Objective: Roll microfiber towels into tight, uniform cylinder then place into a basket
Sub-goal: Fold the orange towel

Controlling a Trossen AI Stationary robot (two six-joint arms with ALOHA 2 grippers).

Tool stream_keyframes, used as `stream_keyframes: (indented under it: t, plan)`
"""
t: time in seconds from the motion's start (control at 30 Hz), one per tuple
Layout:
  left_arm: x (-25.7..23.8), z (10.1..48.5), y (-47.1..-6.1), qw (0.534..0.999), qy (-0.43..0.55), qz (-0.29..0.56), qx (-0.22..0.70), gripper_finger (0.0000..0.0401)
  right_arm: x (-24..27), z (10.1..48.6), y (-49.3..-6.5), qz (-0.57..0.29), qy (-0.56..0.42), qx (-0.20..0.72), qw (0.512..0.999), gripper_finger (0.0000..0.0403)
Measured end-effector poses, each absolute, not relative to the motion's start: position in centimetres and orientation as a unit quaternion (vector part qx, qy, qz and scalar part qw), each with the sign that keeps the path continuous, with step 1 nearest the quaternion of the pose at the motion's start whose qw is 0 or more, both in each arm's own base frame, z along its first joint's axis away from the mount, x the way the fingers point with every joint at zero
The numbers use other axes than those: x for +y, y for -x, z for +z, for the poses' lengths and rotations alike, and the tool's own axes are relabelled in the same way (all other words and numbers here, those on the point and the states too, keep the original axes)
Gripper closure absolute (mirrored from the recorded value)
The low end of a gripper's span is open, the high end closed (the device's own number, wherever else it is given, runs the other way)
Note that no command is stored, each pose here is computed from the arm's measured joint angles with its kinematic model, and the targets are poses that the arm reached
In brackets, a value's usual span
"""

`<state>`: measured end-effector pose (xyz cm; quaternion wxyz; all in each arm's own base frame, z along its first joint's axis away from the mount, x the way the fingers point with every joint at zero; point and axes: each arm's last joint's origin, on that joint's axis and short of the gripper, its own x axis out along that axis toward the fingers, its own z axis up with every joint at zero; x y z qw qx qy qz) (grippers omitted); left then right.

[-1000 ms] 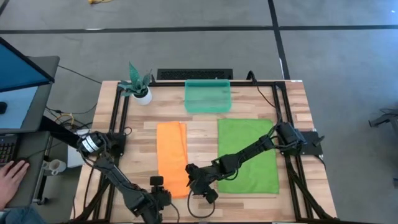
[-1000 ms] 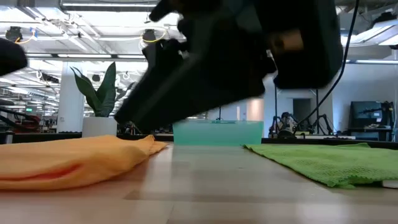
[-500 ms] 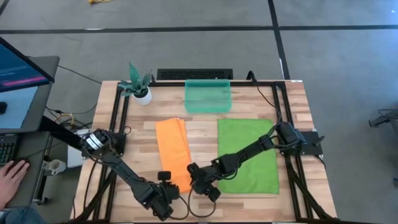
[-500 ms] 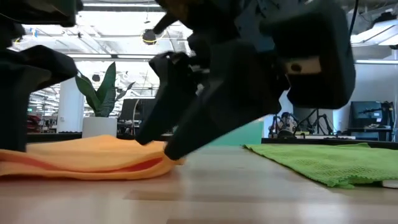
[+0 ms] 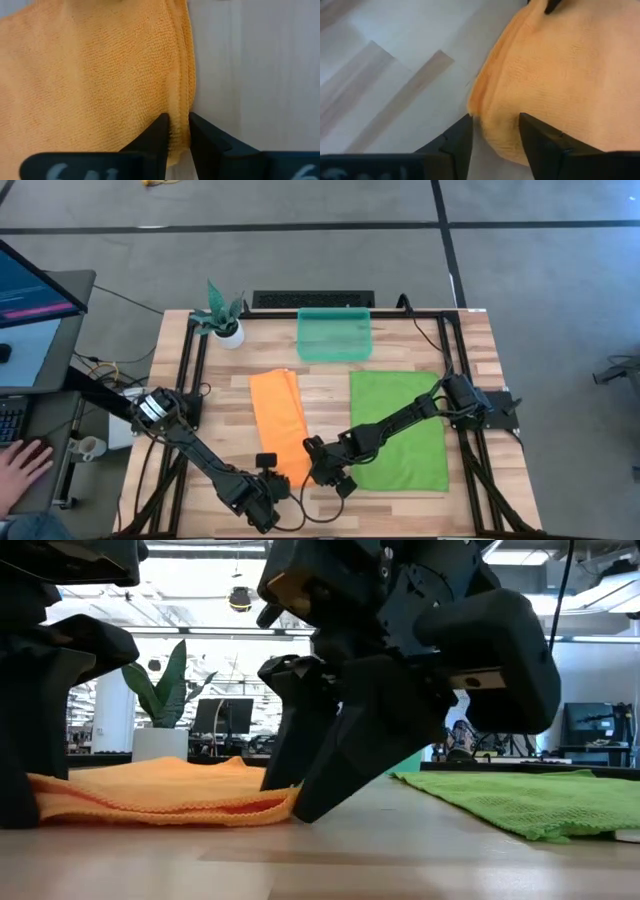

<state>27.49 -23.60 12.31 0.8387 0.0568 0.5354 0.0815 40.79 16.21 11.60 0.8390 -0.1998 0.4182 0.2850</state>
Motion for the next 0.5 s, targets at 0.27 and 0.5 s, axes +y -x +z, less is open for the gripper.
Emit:
stream_keyframes:
  t: [0.27,0.5]
  plan:
    - [-23.5,12.3,-27.5,0.843,-0.06,0.092,0.526,0.0378,16.4,9.6,-41.2,0.285,0.169,0.433,0.838,0.0329]
    - [-23.5,12.4,-27.6,0.843,-0.046,0.101,0.527,0.0398,16.4,10.3,-40.8,0.278,0.167,0.442,0.836,0.0393]
